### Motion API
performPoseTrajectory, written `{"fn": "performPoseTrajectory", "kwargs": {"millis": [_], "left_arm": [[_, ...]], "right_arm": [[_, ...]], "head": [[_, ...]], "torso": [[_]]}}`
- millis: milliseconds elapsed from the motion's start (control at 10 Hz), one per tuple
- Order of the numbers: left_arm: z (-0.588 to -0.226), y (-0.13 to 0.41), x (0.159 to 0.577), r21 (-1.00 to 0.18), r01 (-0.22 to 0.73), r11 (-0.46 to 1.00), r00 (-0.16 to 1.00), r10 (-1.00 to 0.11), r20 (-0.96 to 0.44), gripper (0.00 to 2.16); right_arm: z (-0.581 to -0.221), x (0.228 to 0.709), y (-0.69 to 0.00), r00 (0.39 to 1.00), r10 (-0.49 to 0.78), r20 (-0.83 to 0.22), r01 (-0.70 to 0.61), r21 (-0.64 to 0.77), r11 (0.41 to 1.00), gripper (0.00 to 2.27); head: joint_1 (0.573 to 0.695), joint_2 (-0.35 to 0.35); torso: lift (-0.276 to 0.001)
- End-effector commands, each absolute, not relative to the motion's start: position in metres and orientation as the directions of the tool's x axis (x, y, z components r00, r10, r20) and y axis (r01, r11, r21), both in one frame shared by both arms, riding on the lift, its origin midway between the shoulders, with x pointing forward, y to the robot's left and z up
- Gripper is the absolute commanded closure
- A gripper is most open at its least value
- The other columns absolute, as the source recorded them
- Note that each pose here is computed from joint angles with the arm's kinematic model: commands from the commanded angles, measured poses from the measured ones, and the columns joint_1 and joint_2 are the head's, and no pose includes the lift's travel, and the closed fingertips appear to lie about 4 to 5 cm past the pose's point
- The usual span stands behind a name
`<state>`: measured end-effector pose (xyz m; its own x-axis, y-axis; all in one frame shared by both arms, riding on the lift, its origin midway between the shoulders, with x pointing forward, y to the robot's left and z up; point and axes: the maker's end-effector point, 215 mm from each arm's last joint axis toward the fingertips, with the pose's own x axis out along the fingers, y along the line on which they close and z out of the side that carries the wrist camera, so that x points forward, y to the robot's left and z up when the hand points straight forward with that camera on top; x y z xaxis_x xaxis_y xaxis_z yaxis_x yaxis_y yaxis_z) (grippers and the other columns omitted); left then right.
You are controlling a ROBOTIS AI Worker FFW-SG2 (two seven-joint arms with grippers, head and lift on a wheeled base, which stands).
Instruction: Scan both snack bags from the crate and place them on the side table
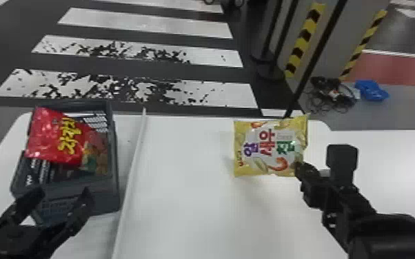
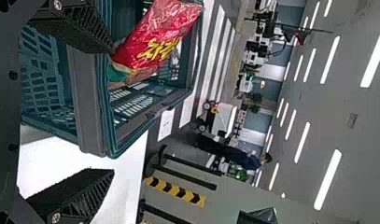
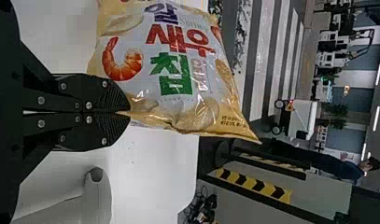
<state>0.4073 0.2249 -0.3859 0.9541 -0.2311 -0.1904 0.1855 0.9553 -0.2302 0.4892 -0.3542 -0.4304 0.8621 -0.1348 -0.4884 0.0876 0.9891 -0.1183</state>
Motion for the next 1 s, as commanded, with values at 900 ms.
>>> {"fn": "performPoseTrajectory", "kwargs": {"millis": [900], "left_arm": [[-0.383, 0.228, 0.406, -0.248, 0.175, 0.953, 0.959, -0.222, -0.177, 0.08]], "right_arm": [[-0.36, 0.489, -0.377, 0.881, -0.345, -0.323, 0.2, -0.408, 0.891, 2.26]], "head": [[0.695, -0.176]], "torso": [[-0.095]]}}
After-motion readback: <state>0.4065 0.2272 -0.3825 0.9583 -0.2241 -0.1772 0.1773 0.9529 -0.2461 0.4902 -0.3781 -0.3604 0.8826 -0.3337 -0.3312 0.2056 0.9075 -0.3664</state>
